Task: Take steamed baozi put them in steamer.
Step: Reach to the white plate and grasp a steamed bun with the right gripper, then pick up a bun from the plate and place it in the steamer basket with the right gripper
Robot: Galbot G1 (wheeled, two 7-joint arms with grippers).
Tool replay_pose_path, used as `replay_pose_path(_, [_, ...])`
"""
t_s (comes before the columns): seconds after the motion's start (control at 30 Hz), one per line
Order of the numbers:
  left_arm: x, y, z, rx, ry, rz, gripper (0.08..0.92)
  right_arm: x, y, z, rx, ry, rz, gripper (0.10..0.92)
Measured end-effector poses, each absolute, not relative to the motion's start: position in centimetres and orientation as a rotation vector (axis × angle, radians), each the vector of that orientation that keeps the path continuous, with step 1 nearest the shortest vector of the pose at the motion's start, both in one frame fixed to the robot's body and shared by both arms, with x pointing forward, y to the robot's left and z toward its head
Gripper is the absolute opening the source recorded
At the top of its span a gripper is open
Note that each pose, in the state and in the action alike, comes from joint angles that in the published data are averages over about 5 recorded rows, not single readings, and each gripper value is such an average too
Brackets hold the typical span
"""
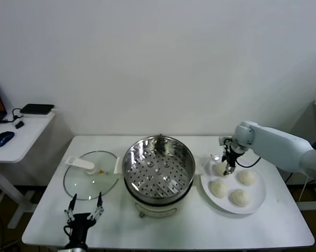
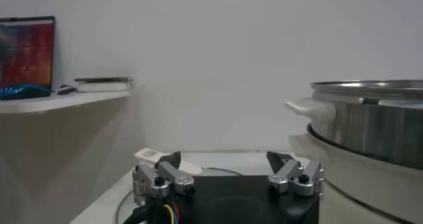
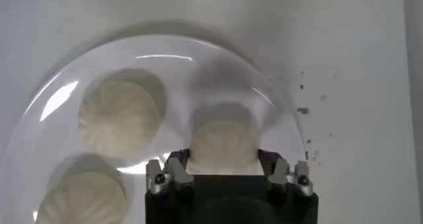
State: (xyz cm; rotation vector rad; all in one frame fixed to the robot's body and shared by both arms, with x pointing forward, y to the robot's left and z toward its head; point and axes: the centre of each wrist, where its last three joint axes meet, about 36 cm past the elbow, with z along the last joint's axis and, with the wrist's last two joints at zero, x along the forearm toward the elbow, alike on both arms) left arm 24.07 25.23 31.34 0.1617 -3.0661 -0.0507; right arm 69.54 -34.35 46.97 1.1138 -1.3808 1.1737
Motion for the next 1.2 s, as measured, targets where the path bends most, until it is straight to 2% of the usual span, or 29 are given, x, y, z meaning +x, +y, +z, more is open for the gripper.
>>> replay_pose_path(0.2, [24.0,25.3,31.4,0.167,-3.068,-0.055,0.823,69.5,-34.5,47.6,1.113,-1.377,1.184,0.588])
replay_pose_path(0.47, [24.1,25.5,31.6,0.174,-3.078,-0.057,0.823,69.3,-34.5,50.7,1.149,-1.362,1.222,0.585])
replay_pose_path(0.83, [24.3,25.5,31.7,0.169,-3.083,-0.058,0.823,68.5,-31.4,61.6,1.280,-1.327,1.393,0.585])
replay_pose_path(1.07, [24.4,25.5,31.9,0.166,-3.089,-0.060,0.823,67.1,-26.3,69.3,1.444,-1.309,1.605,0.585])
replay_pose_path(1.2, [24.3,25.5,32.0,0.165,-3.089,-0.062,0.823,66.3,-22.5,72.2,1.586,-1.248,1.732,0.586])
